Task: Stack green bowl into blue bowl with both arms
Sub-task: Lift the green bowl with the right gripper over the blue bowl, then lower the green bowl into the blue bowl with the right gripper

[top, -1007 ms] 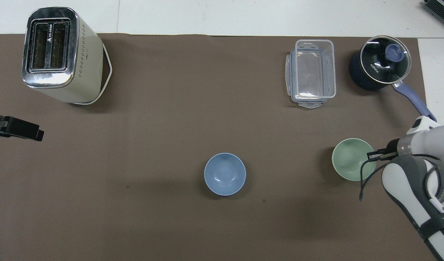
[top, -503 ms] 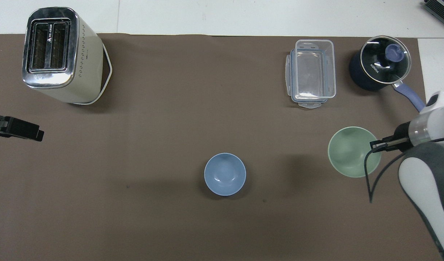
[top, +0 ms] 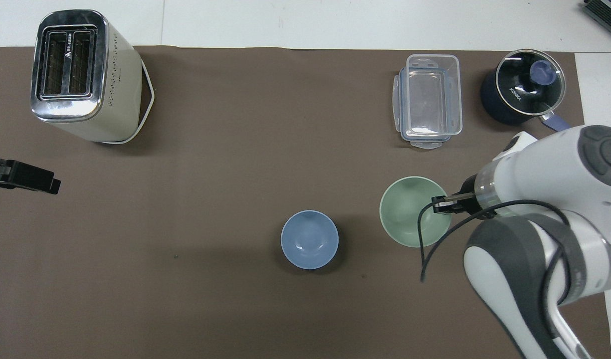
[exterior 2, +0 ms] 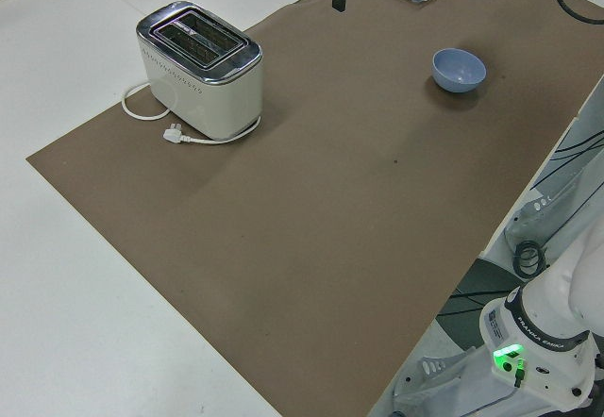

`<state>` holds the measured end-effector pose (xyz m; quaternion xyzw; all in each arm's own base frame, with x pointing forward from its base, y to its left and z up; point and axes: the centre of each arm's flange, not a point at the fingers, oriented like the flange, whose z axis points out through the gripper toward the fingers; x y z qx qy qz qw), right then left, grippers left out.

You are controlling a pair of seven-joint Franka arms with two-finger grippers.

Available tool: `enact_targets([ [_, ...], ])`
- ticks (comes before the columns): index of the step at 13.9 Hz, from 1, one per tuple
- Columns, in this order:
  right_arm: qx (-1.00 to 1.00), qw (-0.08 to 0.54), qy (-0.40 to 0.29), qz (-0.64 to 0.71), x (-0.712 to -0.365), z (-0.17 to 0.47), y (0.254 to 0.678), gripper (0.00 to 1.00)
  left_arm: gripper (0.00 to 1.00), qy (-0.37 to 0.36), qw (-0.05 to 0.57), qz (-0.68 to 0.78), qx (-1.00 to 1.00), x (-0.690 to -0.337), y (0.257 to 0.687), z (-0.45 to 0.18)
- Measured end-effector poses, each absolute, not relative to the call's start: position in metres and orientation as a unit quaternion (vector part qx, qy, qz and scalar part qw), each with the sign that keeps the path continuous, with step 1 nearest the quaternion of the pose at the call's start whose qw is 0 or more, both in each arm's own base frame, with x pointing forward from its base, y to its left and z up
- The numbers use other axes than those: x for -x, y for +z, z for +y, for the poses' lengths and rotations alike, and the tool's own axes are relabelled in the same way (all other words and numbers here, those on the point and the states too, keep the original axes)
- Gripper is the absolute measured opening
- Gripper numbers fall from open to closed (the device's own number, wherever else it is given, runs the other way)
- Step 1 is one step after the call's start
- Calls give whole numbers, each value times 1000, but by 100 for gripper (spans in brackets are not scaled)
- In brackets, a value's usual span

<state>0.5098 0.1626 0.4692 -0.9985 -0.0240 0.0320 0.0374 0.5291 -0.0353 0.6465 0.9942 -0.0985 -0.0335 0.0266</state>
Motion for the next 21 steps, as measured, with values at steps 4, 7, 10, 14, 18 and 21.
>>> enact_targets([
  [4,998,55,36,-8,-500,228,448,5,100,-33,27,-99,-994,-529,646,-35],
  [7,998,59,36,-5,-498,236,450,5,100,-33,27,-99,-994,-529,646,-35],
  [10,998,60,33,1,-495,249,444,5,100,-33,27,-99,-994,-529,646,-35],
  [14,998,57,35,0,-494,271,421,5,100,-33,27,-99,-994,-529,646,-35],
  [18,998,55,36,-7,-491,281,404,5,100,-33,27,-99,-994,-529,646,-35],
  [21,998,50,45,-12,-485,285,394,5,100,-33,27,-99,-994,-529,646,-35],
])
